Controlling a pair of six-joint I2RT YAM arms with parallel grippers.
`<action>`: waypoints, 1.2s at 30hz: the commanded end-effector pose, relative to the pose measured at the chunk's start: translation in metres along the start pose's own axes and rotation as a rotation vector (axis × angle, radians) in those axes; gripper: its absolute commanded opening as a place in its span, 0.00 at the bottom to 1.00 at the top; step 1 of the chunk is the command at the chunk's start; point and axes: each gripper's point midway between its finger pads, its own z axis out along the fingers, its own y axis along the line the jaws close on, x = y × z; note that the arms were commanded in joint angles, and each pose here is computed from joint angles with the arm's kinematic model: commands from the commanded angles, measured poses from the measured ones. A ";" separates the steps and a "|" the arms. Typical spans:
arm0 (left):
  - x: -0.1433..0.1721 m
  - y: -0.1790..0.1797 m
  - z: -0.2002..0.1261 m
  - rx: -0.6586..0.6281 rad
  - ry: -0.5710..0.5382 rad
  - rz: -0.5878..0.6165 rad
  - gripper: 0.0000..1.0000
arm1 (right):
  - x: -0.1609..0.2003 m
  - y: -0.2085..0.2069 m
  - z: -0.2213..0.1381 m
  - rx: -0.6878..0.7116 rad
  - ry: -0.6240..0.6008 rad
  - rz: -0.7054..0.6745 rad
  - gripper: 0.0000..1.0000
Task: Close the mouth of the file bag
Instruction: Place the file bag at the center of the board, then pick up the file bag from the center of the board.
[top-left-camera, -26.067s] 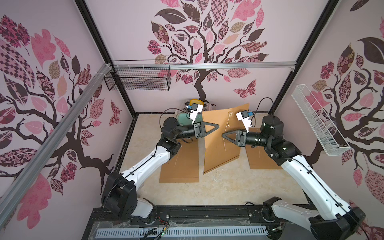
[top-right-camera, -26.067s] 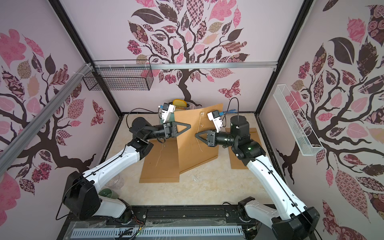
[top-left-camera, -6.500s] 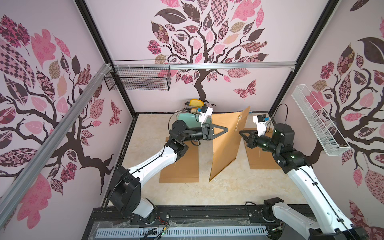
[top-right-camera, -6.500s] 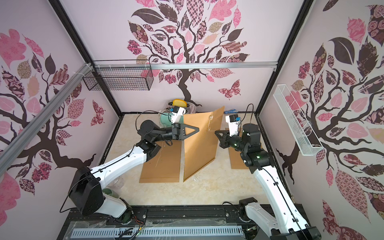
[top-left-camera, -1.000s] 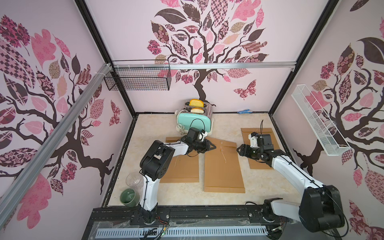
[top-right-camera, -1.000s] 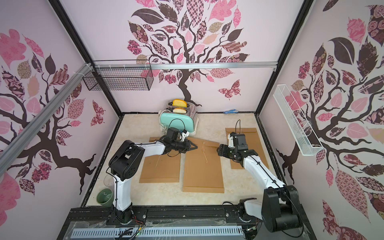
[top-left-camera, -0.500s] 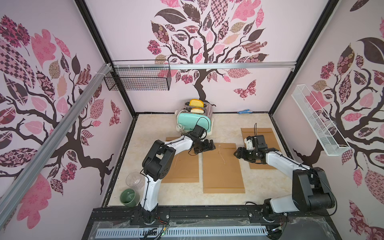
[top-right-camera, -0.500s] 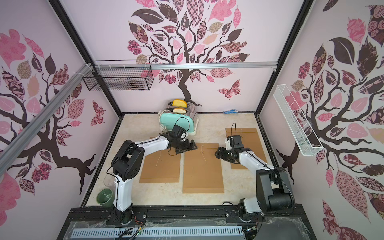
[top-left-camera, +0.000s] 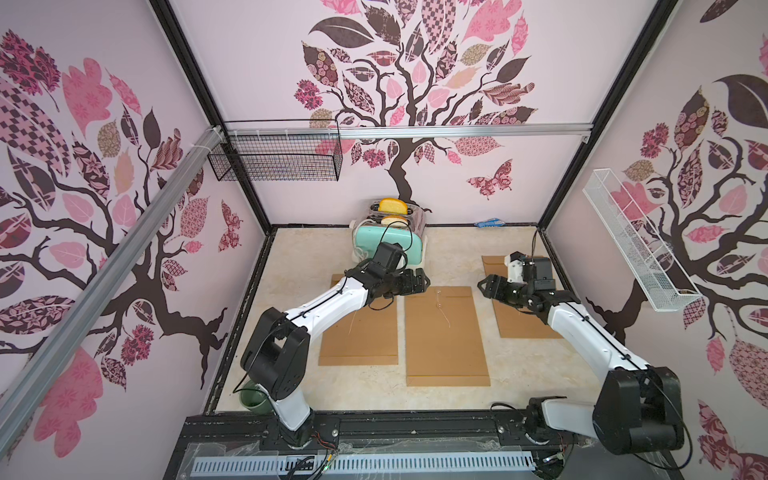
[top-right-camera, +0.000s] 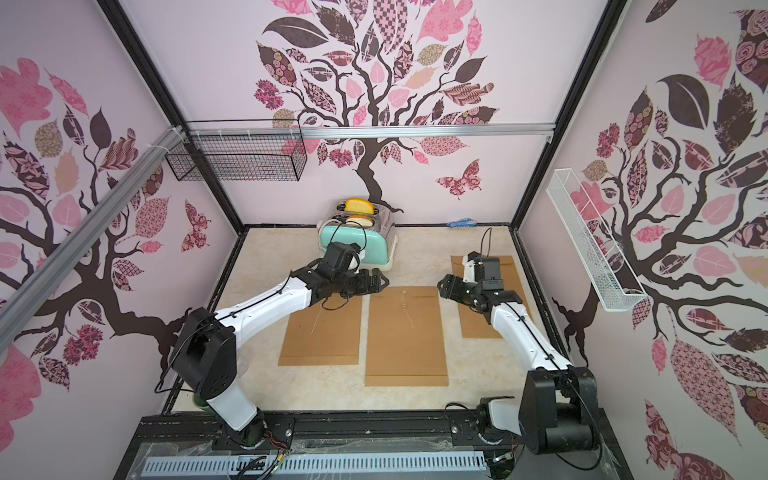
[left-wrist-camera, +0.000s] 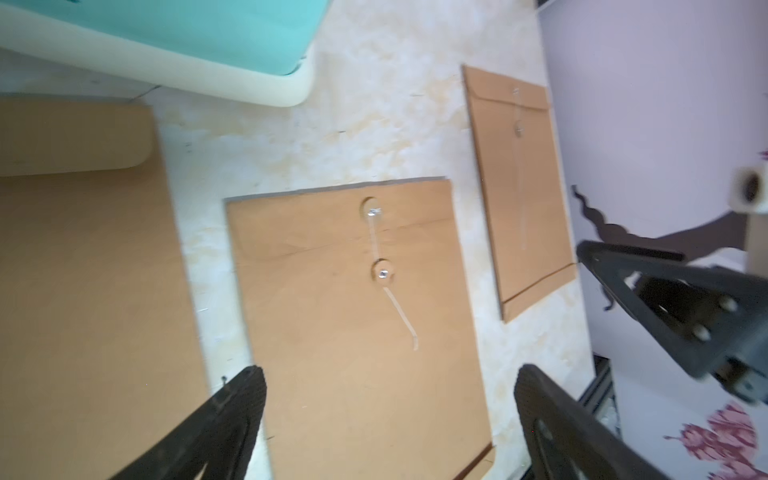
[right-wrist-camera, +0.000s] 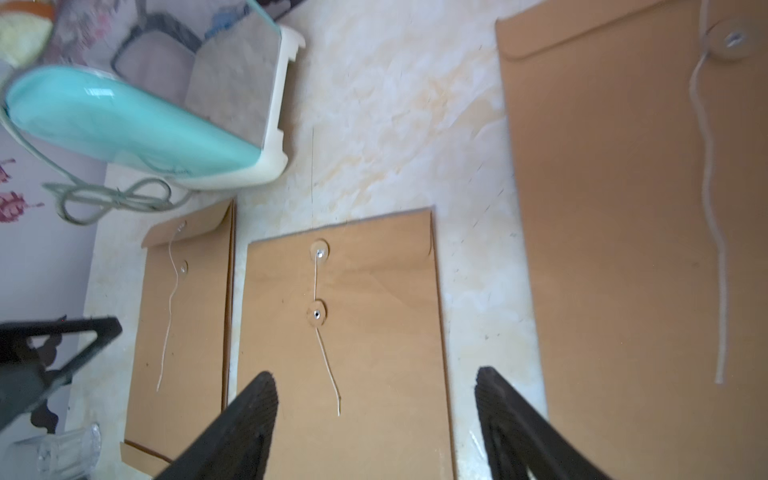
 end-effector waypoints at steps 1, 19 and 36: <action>-0.008 -0.036 -0.008 0.140 -0.072 0.020 0.97 | -0.026 -0.014 -0.020 0.017 -0.039 0.050 0.79; -0.021 -0.068 0.021 0.290 -0.154 -0.001 0.94 | -0.062 -0.074 0.011 0.253 0.030 0.122 0.74; 0.003 -0.132 0.163 0.391 -0.018 -0.085 0.95 | -0.090 -0.227 0.033 0.742 0.177 0.107 0.77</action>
